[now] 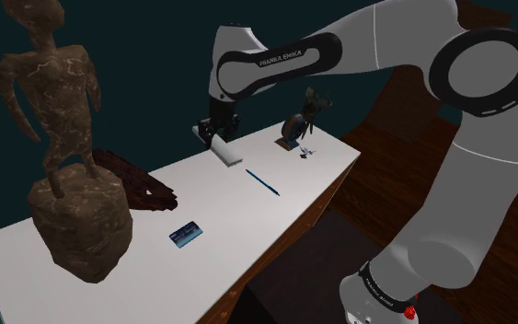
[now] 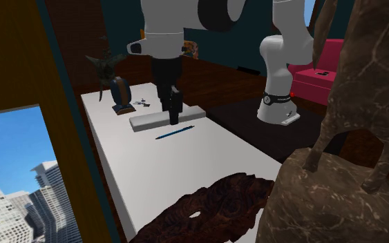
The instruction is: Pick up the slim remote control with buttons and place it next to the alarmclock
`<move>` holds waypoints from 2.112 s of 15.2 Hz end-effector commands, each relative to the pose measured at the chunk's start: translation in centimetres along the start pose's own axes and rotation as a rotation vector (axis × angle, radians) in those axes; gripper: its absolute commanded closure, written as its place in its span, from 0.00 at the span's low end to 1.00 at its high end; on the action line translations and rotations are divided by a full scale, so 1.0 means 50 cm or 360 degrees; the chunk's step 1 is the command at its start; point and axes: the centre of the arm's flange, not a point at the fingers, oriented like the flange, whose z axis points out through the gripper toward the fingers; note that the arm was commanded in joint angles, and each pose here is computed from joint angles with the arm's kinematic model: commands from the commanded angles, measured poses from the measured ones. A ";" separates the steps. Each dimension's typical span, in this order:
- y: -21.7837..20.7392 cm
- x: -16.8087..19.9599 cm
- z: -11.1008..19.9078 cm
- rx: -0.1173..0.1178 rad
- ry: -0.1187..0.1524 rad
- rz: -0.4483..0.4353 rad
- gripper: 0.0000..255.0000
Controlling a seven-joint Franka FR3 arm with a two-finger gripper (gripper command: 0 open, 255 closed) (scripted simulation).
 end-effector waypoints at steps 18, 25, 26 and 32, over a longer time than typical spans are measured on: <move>0.157 0.031 -0.134 0.0000 0.0000 0.0000 1.00; 0.338 0.068 -0.131 0.0000 0.0000 0.0000 1.00; 0.364 0.074 -0.131 0.0000 0.0000 0.0000 1.00; 0.519 0.106 -0.128 0.0000 0.0000 0.0000 1.00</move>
